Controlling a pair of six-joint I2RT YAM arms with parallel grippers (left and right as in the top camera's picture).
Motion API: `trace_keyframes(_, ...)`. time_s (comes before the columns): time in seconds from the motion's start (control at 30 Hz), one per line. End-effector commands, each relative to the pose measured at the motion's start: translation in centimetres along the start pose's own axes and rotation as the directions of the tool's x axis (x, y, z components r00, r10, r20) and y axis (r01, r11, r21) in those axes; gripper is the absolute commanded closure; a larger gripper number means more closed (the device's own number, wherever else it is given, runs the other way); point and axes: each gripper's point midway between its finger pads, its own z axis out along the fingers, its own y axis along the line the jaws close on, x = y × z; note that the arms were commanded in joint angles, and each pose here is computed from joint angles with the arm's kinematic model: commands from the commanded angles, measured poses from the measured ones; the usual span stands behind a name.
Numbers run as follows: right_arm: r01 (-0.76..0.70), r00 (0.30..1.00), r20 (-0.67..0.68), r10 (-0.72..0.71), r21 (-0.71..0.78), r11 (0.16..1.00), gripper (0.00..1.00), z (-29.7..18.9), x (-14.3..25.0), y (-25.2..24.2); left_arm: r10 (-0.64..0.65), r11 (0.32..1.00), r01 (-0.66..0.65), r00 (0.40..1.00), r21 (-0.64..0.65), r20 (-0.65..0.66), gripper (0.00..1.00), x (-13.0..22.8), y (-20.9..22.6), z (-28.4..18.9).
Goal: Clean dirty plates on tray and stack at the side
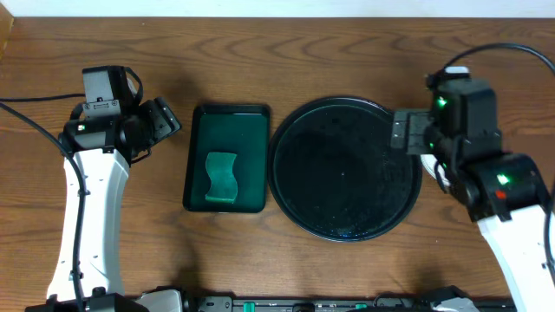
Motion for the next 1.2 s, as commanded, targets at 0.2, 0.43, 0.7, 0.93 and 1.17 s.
trace_keyframes(0.2, -0.039, 0.979, 0.201, 0.03, 0.041, 0.998, 0.01, -5.9, -2.3, -2.3, -0.004, 1.0, 0.004, 1.0, -0.013, -0.003, 0.2, 0.0, 0.3, 0.2)
trace_keyframes(0.43, -0.099, 0.828, 0.55, 0.111, -0.053, 0.994, 0.01, -10.3, -4.8, -2.7, -0.004, 1.0, 0.004, 1.0, -0.013, -0.003, 0.2, 0.0, 0.3, 0.2)
trace_keyframes(0.7, -0.116, 0.541, 0.822, 0.18, -0.139, 0.983, 0.01, -14.7, -1.4, -4.3, -0.004, 1.0, 0.004, 1.0, -0.013, -0.003, 0.2, 0.0, 0.3, 0.2)
trace_keyframes(0.93, -0.089, 0.376, 0.915, 0.146, -0.121, 0.989, 0.01, -15.9, 1.1, -5.1, -0.005, 1.0, 0.004, 1.0, -0.013, -0.003, 0.2, 0.0, 0.3, 0.2)
trace_keyframes(1.17, -0.057, 0.284, 0.949, 0.137, -0.126, 0.99, 0.01, -15.0, 2.8, -5.0, -0.004, 1.0, 0.004, 1.0, -0.013, -0.003, 0.2, 0.0, 0.3, 0.2)
